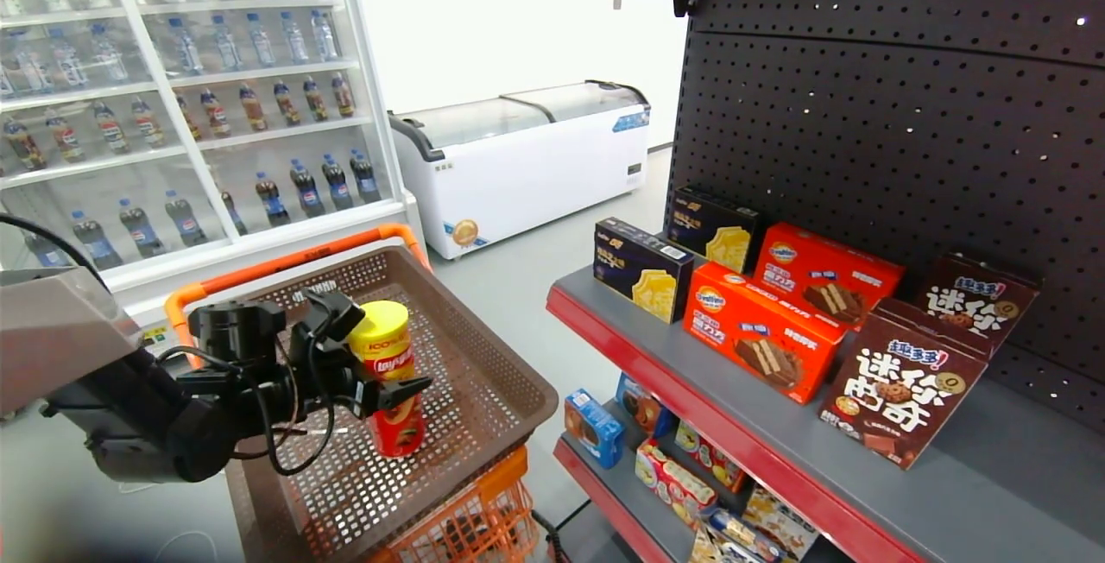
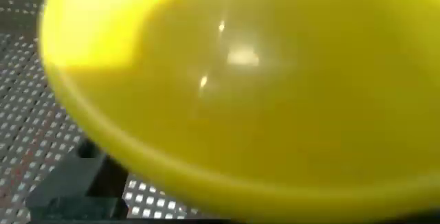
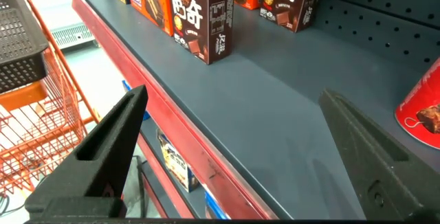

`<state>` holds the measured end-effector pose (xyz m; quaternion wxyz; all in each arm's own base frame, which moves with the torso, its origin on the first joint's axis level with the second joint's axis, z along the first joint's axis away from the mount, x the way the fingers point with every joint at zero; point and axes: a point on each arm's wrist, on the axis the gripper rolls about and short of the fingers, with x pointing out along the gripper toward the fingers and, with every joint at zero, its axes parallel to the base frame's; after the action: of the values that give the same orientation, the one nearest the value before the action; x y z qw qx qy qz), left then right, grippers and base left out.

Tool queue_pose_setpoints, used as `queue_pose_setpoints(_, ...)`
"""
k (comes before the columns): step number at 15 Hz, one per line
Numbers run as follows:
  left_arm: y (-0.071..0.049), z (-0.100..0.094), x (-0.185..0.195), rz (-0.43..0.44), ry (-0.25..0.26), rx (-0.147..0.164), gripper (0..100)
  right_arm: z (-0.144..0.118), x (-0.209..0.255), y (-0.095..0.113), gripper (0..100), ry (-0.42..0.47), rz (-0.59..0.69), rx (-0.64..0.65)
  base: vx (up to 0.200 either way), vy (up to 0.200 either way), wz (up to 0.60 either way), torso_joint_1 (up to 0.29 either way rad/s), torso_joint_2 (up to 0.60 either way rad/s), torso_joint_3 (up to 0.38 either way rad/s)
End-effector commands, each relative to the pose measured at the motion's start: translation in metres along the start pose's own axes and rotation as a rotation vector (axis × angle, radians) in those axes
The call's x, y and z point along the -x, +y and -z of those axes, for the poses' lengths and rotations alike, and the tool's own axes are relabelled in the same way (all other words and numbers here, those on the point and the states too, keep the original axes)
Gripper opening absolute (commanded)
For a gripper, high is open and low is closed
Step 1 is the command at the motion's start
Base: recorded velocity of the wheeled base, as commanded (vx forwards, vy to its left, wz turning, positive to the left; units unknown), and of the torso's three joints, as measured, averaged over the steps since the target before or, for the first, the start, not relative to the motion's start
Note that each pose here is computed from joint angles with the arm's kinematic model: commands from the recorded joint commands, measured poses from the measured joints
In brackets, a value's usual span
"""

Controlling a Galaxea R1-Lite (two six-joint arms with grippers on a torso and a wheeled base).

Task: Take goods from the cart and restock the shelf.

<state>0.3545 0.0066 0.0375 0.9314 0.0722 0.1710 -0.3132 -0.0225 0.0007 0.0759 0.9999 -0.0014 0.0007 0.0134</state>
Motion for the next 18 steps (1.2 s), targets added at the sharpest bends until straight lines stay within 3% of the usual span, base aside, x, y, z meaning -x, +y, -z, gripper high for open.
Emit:
queue_pose_setpoints(1,-0.006,0.003,-0.011,0.026,0.009,-0.006,100,0.000,0.000,0.000,100,0.000,-0.001,0.000,0.000,0.000,0.00,0.000,0.00,0.000)
queue_pose_setpoints(2,-0.010,0.002,-0.014,0.041,-0.001,-0.009,100,0.000,0.000,0.000,100,0.000,-0.001,0.000,0.000,0.000,0.00,0.000,0.00,0.000)
queue_pose_setpoints(3,-0.010,-0.002,-0.016,0.045,-0.015,-0.020,0,0.000,0.000,0.000,100,0.000,-0.001,0.000,0.000,0.000,0.00,0.000,0.00,0.000)
queue_pose_setpoints(4,-0.011,-0.009,-0.021,0.042,-0.026,-0.039,0,0.000,0.000,0.000,100,0.000,-0.001,0.000,0.000,0.000,0.00,0.000,0.00,0.000)
queue_pose_setpoints(6,-0.011,-0.012,-0.019,0.020,-0.025,-0.031,0,0.000,0.000,0.000,100,0.000,-0.001,0.000,0.000,0.000,0.00,0.000,0.00,0.000)
queue_pose_setpoints(8,-0.011,-0.028,-0.007,-0.077,-0.039,-0.054,0,0.000,0.000,0.000,100,0.000,-0.001,0.000,0.000,0.000,0.00,0.000,0.00,0.000)
queue_pose_setpoints(9,-0.014,-0.043,0.002,-0.170,-0.052,-0.076,0,0.000,0.000,0.000,100,0.000,-0.001,0.000,0.000,0.000,0.00,0.000,0.00,0.000)
queue_pose_setpoints(12,-0.028,-0.069,0.035,-0.200,-0.129,-0.121,0,0.000,0.000,0.000,100,0.000,-0.001,0.000,0.000,0.000,0.00,0.000,0.00,0.000)
queue_pose_setpoints(14,-0.046,-0.097,0.069,-0.230,-0.206,-0.146,0,0.000,0.000,0.000,100,0.000,-0.001,0.000,0.000,0.000,0.00,0.000,0.00,0.000)
queue_pose_setpoints(15,-0.060,-0.113,0.087,-0.219,-0.244,-0.136,0,0.000,0.000,0.000,100,0.000,-0.001,0.000,0.000,0.000,0.00,0.000,0.00,0.000)
queue_pose_setpoints(16,-0.060,-0.113,0.087,-0.219,-0.244,-0.136,0,0.000,0.000,0.000,100,0.000,-0.001,0.000,0.000,0.000,0.00,0.000,0.00,0.000)
queue_pose_setpoints(17,-0.086,-0.138,0.136,-0.288,-0.272,-0.069,0,0.000,0.000,0.000,100,0.000,-0.001,0.000,0.000,0.000,0.00,0.000,0.00,0.000)
queue_pose_setpoints(18,-0.097,-0.141,0.160,-0.344,-0.247,-0.039,0,0.000,0.000,0.000,100,0.000,-0.001,0.000,0.000,0.000,0.00,0.000,0.00,0.000)
